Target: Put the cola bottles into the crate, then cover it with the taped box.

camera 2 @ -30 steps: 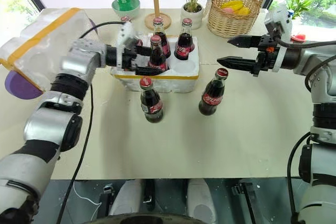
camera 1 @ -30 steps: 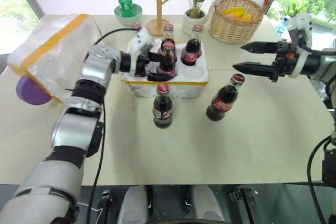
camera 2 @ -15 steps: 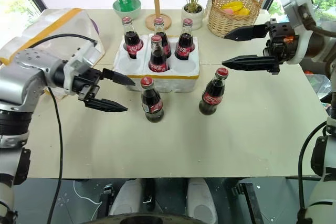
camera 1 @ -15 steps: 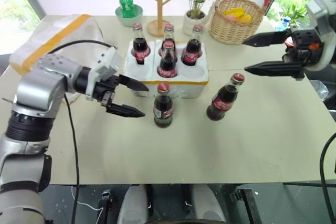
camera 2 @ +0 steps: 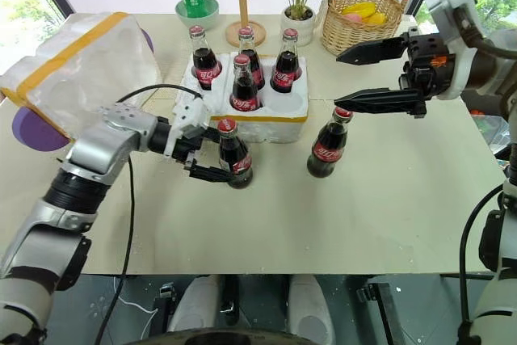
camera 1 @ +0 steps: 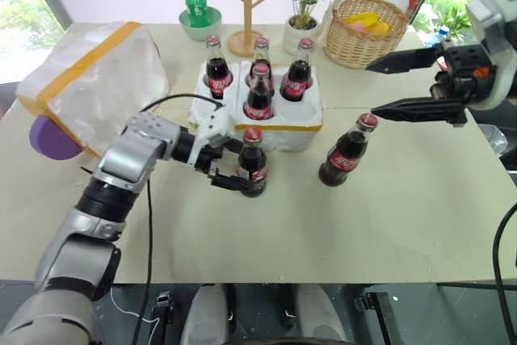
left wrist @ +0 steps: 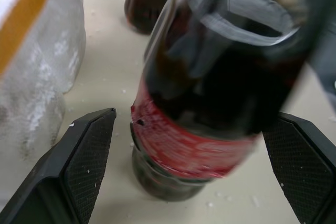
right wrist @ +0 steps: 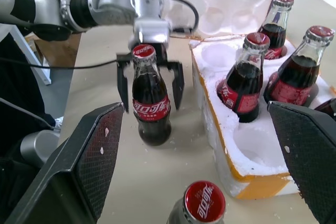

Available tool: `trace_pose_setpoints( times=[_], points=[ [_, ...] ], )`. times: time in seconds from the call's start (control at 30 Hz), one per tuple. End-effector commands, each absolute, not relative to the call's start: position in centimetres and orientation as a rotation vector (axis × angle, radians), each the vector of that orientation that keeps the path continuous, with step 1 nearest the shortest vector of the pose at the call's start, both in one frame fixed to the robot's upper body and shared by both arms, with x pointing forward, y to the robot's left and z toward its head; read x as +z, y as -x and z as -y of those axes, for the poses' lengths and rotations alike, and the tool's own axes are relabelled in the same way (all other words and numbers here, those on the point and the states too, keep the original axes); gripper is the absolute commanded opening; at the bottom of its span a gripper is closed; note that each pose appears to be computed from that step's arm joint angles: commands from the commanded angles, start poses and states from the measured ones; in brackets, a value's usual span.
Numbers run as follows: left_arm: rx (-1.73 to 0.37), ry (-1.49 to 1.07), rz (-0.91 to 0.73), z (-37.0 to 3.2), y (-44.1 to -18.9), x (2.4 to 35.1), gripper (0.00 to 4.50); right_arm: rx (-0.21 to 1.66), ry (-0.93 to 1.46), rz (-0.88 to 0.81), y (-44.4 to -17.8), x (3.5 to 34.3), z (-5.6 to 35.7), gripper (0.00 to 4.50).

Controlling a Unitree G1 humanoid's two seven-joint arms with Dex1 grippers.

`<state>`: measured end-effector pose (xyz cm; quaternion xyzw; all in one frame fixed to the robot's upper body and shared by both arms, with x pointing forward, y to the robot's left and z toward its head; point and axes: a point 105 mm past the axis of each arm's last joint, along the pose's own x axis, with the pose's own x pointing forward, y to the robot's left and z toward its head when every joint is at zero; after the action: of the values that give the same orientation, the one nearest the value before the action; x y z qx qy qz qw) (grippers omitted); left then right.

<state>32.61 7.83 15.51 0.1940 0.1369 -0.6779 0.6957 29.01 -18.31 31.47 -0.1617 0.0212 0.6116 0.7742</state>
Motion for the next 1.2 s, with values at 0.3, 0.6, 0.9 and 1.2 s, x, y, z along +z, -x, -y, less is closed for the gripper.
trace_pose_setpoints(
  times=[0.3, 0.6, 0.9, 1.2],
  points=[
    [-1.593, -0.263, -0.263, -8.2, -31.7, 19.0, 2.86, 1.257, 0.349, 0.001, -28.9, 31.9, 19.0, 4.50],
    [-1.479, -0.127, -0.187, -13.4, -31.4, 25.6, 2.86, 1.235, 0.337, 0.000, -29.6, 31.4, 19.1, 4.50],
    [-1.084, -0.165, 0.025, -15.8, -38.8, 30.0, 2.86, 1.236, 0.327, 0.020, -30.1, 31.1, 18.6, 4.50],
    [-1.081, -0.403, -0.122, -15.1, -40.7, 23.7, 2.86, 1.214, 0.316, 0.030, -30.5, 30.8, 18.4, 4.50]
  ],
)
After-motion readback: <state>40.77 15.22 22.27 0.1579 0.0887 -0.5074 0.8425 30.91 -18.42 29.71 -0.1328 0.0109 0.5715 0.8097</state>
